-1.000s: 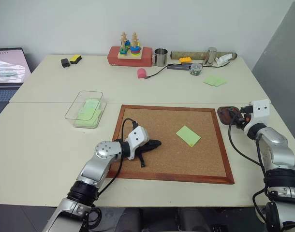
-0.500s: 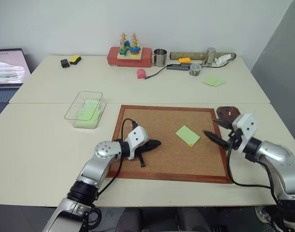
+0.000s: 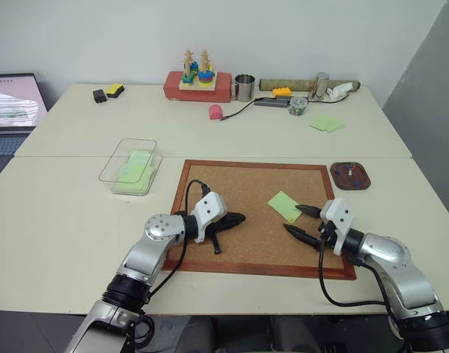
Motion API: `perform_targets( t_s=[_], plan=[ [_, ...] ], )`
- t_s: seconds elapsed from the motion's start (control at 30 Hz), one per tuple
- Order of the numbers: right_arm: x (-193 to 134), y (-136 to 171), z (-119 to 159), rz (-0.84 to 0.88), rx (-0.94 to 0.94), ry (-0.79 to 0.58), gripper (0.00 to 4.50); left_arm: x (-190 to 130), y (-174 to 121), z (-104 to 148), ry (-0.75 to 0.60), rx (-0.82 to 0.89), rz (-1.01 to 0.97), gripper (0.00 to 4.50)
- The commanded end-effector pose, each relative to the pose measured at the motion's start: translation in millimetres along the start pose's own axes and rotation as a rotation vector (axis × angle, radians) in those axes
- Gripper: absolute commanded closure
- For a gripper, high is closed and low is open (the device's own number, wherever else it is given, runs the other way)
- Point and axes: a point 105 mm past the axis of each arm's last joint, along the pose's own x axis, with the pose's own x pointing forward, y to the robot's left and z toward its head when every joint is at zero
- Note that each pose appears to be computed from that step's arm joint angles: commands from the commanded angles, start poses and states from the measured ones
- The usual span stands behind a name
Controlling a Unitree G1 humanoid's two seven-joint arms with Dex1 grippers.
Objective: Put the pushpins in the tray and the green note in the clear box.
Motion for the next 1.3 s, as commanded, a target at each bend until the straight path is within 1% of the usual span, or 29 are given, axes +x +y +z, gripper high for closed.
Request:
perform_targets(
  t_s=[0.03, 0.17, 0.23, 0.27, 0.43, 0.47, 0.57, 0.67, 0.9, 1.07, 1.3],
  plan=[
    [3.7, -4.5, 6.6, -0.006, -0.004, -0.038, 1.38, -1.5, -7.4, -23.9, 0.094, -0.029, -0.014, 4.5],
    [4.2, -3.8, 3.5, 0.007, 0.004, -0.032, 1.38, -2.8, -7.8, -24.2, 0.095, -0.029, -0.013, 4.5],
    [5.3, -2.0, 0.9, 0.017, 0.008, -0.025, 1.75, -3.4, -8.3, -24.5, 0.097, -0.028, -0.014, 4.5],
    [5.8, -1.2, -0.2, 0.021, 0.006, -0.022, 1.85, -3.5, -8.5, -24.5, 0.097, -0.028, -0.015, 4.5],
    [6.3, 2.1, -2.5, 0.031, 0.018, -0.019, 2.9, -4.0, -8.6, -24.8, 0.098, -0.028, -0.014, 4.5],
    [6.3, 2.3, -2.6, 0.032, 0.018, -0.019, 3.19, -4.0, -8.4, -24.8, 0.098, -0.028, -0.014, 4.5],
    [5.8, 2.4, -2.4, 0.032, 0.018, -0.023, 3.87, -4.1, -8.7, -25.0, 0.098, -0.028, -0.013, 4.5],
    [5.0, 1.9, -1.5, 0.032, 0.016, -0.027, 4.46, -4.1, -9.1, -25.3, 0.098, -0.029, -0.014, 4.5],
    [4.6, 3.6, 6.6, 0.043, -0.019, -0.053, 4.46, -3.8, -9.4, -26.3, 0.1, -0.033, -0.012, 4.5],
    [2.3, 6.8, 24.9, 0.05, -0.118, -0.092, 4.46, -3.8, -9.6, -26.8, 0.1, -0.035, -0.01, 4.5],
    [-2.9, 11.7, 39.7, 0.071, -0.165, -0.115, 4.46, -2.4, -9.4, -26.7, 0.096, -0.039, -0.008, 4.5]
  ],
)
